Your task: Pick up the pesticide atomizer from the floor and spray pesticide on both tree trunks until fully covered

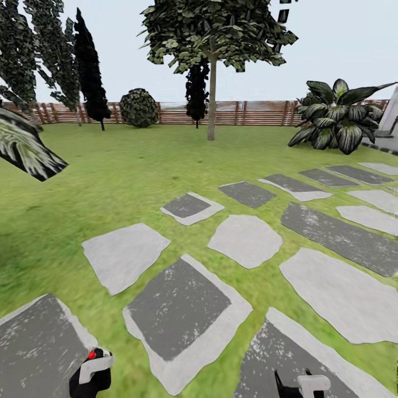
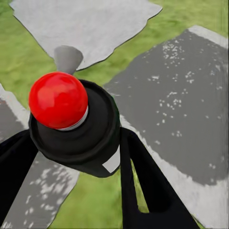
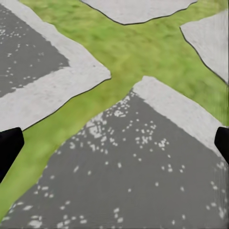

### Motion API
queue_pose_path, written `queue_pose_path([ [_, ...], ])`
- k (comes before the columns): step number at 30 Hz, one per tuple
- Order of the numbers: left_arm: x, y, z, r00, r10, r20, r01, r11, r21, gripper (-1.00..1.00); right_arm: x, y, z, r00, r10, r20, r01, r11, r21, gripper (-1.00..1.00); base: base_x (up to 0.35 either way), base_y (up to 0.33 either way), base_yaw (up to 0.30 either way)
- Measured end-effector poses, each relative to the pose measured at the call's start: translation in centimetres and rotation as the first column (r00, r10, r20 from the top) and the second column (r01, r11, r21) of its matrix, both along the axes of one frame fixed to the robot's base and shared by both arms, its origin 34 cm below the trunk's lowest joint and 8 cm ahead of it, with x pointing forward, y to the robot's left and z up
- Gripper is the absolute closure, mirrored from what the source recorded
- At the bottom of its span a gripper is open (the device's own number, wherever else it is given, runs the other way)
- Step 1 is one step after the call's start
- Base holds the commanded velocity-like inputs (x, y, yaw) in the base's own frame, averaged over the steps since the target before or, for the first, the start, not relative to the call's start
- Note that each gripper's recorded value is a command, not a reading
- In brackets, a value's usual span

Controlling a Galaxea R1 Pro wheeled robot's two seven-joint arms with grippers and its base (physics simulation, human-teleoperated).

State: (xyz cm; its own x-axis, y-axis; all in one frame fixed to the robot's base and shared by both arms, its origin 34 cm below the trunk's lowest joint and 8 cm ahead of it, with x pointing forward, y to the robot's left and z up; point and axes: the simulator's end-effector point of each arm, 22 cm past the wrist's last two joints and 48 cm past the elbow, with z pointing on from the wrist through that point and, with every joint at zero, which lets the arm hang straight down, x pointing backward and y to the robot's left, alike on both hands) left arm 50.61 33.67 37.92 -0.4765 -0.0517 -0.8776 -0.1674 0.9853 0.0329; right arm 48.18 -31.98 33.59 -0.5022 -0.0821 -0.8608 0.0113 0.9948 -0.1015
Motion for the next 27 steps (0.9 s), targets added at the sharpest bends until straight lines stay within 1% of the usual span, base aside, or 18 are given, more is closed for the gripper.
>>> queue_pose_path([
  [4,0.0,0.01,0.0,1.0,0.001,0.0,-0.001,1.0,0.0,1.0,0.05,0.03,0.04,1.0,0.0,0.001,0.0,1.0,0.0,-1.0,0.338,0.0,-0.238],
  [7,-0.01,0.02,0.0,1.0,0.001,0.0,-0.001,1.0,0.0,1.0,0.2,0.03,0.18,1.0,0.001,0.006,-0.001,1.0,0.0,-1.0,0.338,0.0,-0.082],
  [27,-0.06,0.03,-0.03,1.0,0.001,-0.001,-0.001,1.0,0.0,1.0,0.04,0.04,0.02,1.0,0.003,0.0,-0.003,1.0,-0.001,-1.0,0.338,0.0,-0.004],
])
